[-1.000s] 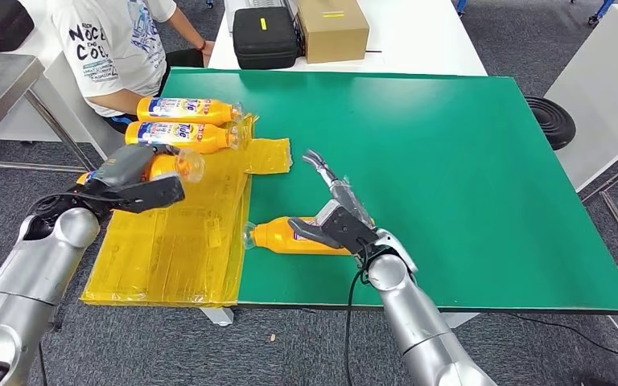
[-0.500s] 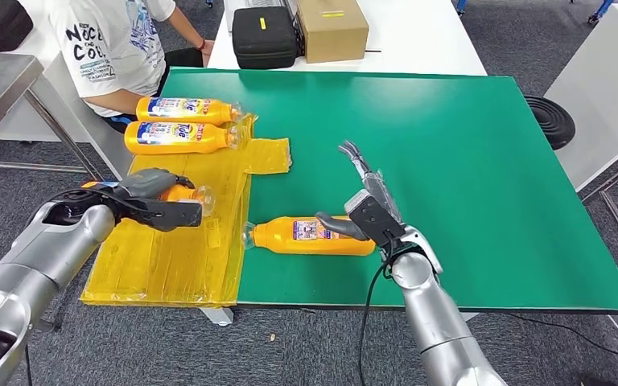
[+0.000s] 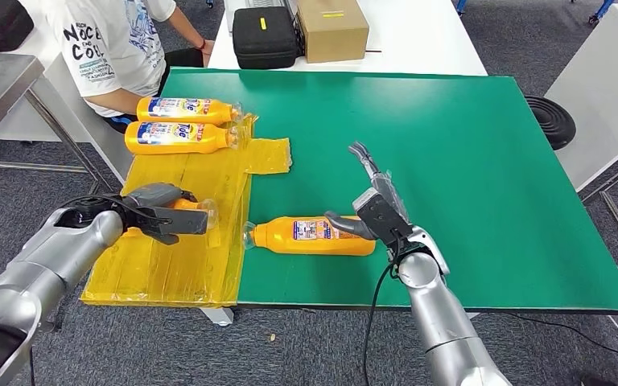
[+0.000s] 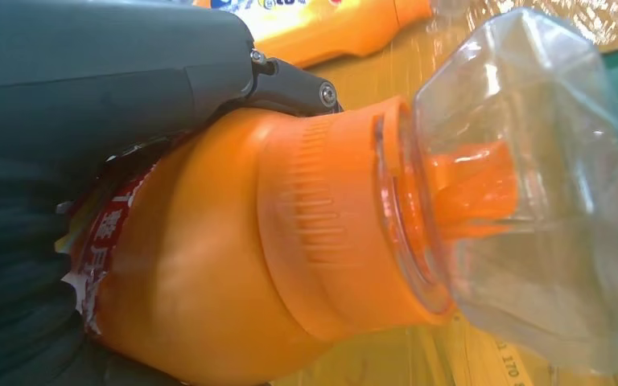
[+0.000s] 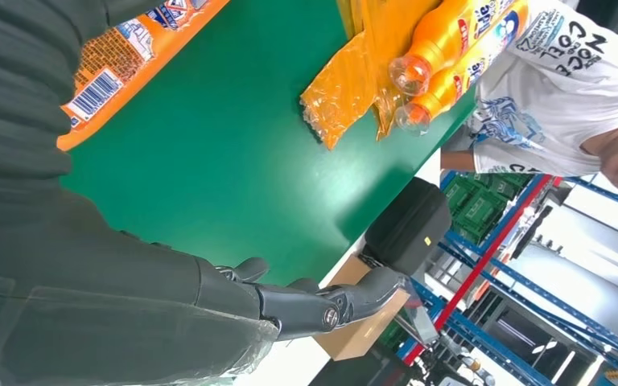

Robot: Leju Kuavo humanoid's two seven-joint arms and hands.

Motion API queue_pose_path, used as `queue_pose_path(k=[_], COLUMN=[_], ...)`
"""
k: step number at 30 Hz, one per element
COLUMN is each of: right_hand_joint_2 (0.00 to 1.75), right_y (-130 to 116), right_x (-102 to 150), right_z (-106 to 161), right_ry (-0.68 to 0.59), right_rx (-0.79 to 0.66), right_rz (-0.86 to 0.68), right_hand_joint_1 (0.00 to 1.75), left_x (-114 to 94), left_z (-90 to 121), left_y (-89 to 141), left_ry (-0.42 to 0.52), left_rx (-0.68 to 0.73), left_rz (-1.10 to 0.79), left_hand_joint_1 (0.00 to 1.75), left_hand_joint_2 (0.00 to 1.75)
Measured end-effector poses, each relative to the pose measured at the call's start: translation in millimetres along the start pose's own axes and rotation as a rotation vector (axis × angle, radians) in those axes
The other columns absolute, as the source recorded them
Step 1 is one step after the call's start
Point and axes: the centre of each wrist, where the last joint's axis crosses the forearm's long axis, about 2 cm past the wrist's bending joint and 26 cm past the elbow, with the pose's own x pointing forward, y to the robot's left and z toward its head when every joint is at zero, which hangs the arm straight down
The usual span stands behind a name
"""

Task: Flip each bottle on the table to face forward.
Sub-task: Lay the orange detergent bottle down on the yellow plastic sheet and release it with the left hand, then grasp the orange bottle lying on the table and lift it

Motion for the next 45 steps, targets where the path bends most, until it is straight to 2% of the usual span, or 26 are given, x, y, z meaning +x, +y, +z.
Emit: queue_pose_path(k=[12, 19, 27, 33, 37, 45], right_hand_joint_2=[1.75, 1.75, 1.75, 1.75, 1.75, 1.75], right_y=[1.6, 7.0, 15.9, 18.8, 21.1, 24.5], right_x=[-5.5, -10.5, -15.7, -19.3, -20.8, -24.1], right_z=[6.7, 13.1, 15.1, 15.7, 15.3, 15.4], right_ry=[0.026, 0.045, 0.05, 0.058, 0.062, 0.066], right_rx=[-0.006, 0.006, 0.023, 0.036, 0.043, 0.05], right_rz=[-0.002, -0.009, -0.031, -0.042, -0.049, -0.062], right_hand_joint_1=[0.0, 0.0, 0.0, 0.0, 0.0, 0.0], left_x=[4.7, 7.2, 12.7, 15.2, 14.2, 7.1], left_z=[-8.5, -12.9, -17.3, -18.9, -18.9, -16.3], left_y=[-17.2, -35.4, -51.6, -58.0, -58.7, -39.5], left_ry=[0.024, 0.069, 0.162, 0.177, 0.17, 0.084], left_rx=[-0.029, -0.008, 0.071, 0.083, 0.05, -0.155], left_rz=[-0.006, -0.037, -0.138, -0.16, -0.167, -0.112], left_hand_joint_1=[1.75, 1.75, 1.75, 1.71, 1.58, 1.6], left_hand_joint_2=[1.75, 1.75, 1.75, 1.75, 1.75, 1.75])
